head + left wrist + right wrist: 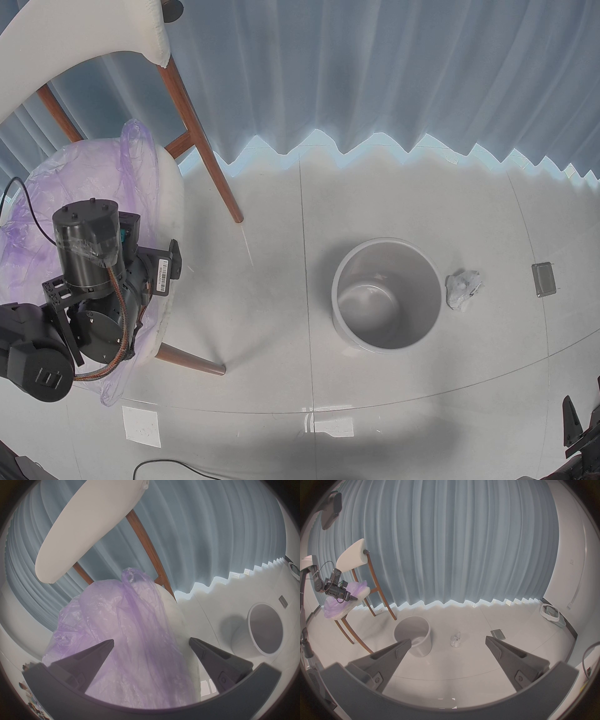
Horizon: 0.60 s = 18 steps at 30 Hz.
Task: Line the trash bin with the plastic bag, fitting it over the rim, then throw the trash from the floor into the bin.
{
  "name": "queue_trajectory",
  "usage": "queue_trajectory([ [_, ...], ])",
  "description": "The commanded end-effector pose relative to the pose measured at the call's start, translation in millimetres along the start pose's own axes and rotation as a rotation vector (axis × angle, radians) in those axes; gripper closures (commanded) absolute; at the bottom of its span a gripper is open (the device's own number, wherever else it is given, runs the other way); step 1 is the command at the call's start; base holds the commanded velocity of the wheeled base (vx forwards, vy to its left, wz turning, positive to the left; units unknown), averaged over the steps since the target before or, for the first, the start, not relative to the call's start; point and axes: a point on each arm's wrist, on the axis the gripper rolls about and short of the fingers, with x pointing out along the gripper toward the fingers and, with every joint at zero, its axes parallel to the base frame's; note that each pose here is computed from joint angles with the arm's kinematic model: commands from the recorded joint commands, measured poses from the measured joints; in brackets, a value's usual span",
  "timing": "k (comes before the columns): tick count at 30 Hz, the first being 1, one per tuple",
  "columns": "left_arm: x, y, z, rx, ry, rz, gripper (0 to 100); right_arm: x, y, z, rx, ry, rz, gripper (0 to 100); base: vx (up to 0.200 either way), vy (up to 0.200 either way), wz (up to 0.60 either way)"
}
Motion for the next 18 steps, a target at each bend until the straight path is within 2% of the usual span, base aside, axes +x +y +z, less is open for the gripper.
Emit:
queue_trajectory([
  [1,0.8,1.5,-2.1,0.002,0.006,0.007,0,0.2,0.0,-5.2,0.000,0.003,0.000,0,0.000,0.000,0.00],
  [4,1.4,1.3,0.1,-0.006,-0.002,0.008,0,0.2,0.0,-5.2,0.000,0.003,0.000,0,0.000,0.000,0.00],
  [5,1.4,1.3,0.1,-0.006,-0.002,0.008,100,0.2,0.0,-5.2,0.000,0.003,0.000,0,0.000,0.000,0.00],
  [18,-1.2,-1.1,-1.4,-0.001,-0.002,-0.006,100,0.2,0.0,-5.2,0.000,0.003,0.000,0,0.000,0.000,0.00],
])
